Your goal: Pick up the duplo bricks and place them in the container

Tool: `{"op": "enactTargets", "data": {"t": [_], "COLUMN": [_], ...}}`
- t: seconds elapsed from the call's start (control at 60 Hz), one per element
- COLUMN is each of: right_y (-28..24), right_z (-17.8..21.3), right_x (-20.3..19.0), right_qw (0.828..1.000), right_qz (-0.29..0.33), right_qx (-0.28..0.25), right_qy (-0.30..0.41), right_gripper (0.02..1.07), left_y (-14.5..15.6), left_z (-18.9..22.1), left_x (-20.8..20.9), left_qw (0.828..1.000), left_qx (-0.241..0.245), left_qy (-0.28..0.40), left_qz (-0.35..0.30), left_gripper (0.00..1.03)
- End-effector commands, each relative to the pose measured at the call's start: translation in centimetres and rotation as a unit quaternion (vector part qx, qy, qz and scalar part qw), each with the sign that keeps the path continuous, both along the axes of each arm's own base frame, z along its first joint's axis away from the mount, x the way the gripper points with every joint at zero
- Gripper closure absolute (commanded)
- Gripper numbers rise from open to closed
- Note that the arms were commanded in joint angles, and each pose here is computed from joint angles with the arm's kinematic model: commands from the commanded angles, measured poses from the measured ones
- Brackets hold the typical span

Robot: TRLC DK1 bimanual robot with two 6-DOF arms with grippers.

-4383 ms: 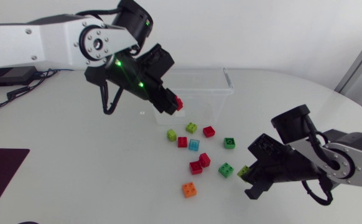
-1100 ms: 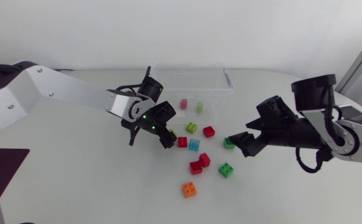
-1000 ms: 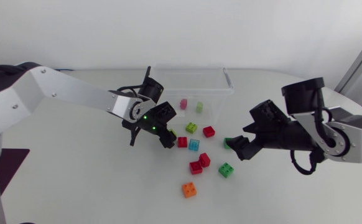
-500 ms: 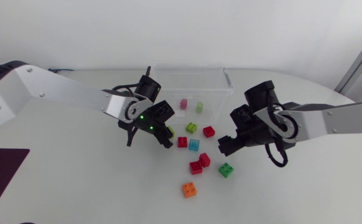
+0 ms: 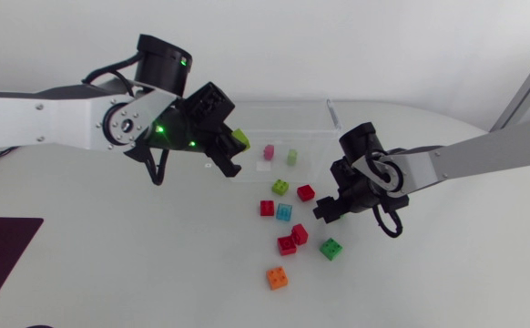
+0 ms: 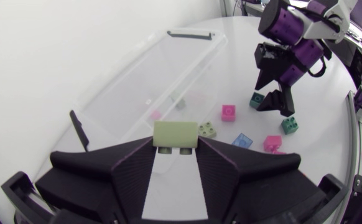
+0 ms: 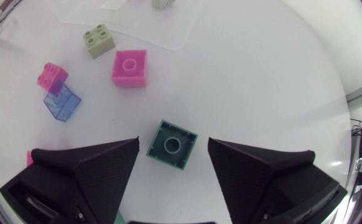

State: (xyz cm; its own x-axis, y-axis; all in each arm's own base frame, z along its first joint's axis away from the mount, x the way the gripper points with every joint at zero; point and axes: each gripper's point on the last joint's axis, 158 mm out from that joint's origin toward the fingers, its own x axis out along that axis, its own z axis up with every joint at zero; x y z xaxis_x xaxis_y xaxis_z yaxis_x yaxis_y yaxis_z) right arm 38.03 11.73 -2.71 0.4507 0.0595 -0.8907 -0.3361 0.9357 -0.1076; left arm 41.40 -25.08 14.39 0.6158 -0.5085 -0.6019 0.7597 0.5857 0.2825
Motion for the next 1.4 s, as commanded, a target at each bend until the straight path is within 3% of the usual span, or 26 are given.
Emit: {"op": "enactTargets", "data": {"t": [0.0, 0.283, 0.467, 0.8, 0.85, 0.933, 1.0, 1.2, 1.383], "right_y": [0.1, -0.3, -1.4, -2.0, -1.9, -1.5, -1.0, 0.2, 1.9], "right_z": [-0.5, -1.7, -0.9, 6.9, 8.2, 10.3, 12.0, 17.2, 20.8], "right_x": [0.4, 0.2, -0.1, 1.7, 2.1, 2.8, 3.3, 4.7, 6.5], "right_qw": [1.0, 0.999, 0.999, 0.997, 0.996, 0.994, 0.992, 0.983, 0.972], "right_qz": [-0.018, -0.025, -0.035, -0.04, -0.04, -0.035, -0.03, -0.02, -0.003], "right_qx": [-0.001, -0.007, -0.007, 0.031, 0.037, 0.049, 0.061, 0.085, 0.114], "right_qy": [0.007, 0.024, 0.026, -0.051, -0.067, -0.087, -0.105, -0.163, -0.205], "right_gripper": [0.41, 0.78, 0.79, 0.79, 0.79, 0.79, 0.79, 0.79, 0.79], "left_y": [-0.1, -0.5, -1.6, -0.9, -0.7, -0.3, 0.0, 0.9, 1.0], "left_z": [1.8, 6.0, 7.1, 4.3, 3.6, 2.3, 1.5, 1.2, 2.8], "left_x": [0.1, 3.3, 6.0, 12.7, 13.1, 13.7, 13.8, 12.2, 7.5], "left_qw": [1.0, 0.997, 0.994, 0.993, 0.994, 0.994, 0.994, 0.995, 0.997], "left_qx": [-0.016, -0.047, -0.06, -0.058, -0.053, -0.044, -0.039, -0.037, -0.047], "left_qy": [-0.015, -0.06, -0.08, -0.052, -0.043, -0.026, -0.017, 0.0, 0.014], "left_qz": [0.006, 0.024, 0.04, 0.085, 0.088, 0.094, 0.096, 0.094, 0.062], "left_gripper": [0.62, 0.62, 0.62, 0.6, 0.48, 0.19, 0.05, 0.05, 0.05]}}
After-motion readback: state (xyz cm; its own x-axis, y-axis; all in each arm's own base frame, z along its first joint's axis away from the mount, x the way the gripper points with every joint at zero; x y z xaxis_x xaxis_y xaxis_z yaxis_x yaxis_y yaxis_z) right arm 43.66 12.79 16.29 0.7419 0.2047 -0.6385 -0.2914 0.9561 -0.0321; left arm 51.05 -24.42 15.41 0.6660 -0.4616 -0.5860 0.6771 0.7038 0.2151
